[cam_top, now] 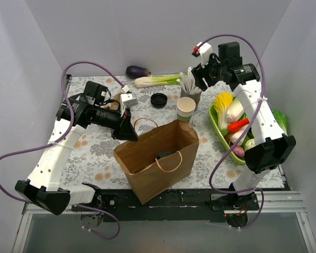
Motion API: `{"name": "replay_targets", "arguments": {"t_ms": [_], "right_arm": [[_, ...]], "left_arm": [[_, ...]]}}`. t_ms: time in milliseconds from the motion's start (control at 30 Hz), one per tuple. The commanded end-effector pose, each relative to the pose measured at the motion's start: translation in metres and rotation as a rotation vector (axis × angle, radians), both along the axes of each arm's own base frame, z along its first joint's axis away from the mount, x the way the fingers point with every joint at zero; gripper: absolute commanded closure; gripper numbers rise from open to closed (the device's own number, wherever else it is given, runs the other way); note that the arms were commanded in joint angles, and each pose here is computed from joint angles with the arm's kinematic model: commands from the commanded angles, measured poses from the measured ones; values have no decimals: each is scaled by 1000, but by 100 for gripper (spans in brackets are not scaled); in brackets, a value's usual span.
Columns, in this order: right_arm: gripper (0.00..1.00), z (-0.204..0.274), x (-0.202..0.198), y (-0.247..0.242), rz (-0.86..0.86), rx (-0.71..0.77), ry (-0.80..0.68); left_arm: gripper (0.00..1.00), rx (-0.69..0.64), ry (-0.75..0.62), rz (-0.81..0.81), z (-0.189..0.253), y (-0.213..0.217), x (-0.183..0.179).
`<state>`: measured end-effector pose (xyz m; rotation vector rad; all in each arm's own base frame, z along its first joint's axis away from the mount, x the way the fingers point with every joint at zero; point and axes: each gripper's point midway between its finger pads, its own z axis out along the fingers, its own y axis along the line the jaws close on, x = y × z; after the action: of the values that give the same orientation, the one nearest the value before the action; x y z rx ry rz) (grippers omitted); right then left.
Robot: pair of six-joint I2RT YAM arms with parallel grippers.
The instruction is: Pack the takeout coffee
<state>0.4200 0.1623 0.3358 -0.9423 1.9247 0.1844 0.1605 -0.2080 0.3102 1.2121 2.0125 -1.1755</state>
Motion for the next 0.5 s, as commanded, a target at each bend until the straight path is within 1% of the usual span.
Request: {"name": "replay_targets", "arguments": {"t_ms": [0, 100, 167, 200, 233, 300, 467], "right_arm": [[28, -20, -12, 14, 65, 58, 73], [30, -32, -10, 14, 78, 34, 79], [34, -46, -9, 12, 103, 1, 104], [36, -49, -8, 12, 113, -5, 109], [41, -56, -9, 11, 117, -16, 120], [45, -60, -6, 10, 129, -31, 110], [46, -72, 3, 9, 120, -56, 116]], "left_arm": [[100, -39, -17, -37, 19, -3, -9], [100, -31, -32, -24, 22, -6, 2], [100, -25, -64, -12, 29, -6, 9], [100, -16, -59, -8, 27, -7, 15], [100, -13, -71, -9, 29, -8, 17], [100, 4, -68, -8, 23, -8, 23], [100, 23, -94, 12, 20, -9, 37]]}}
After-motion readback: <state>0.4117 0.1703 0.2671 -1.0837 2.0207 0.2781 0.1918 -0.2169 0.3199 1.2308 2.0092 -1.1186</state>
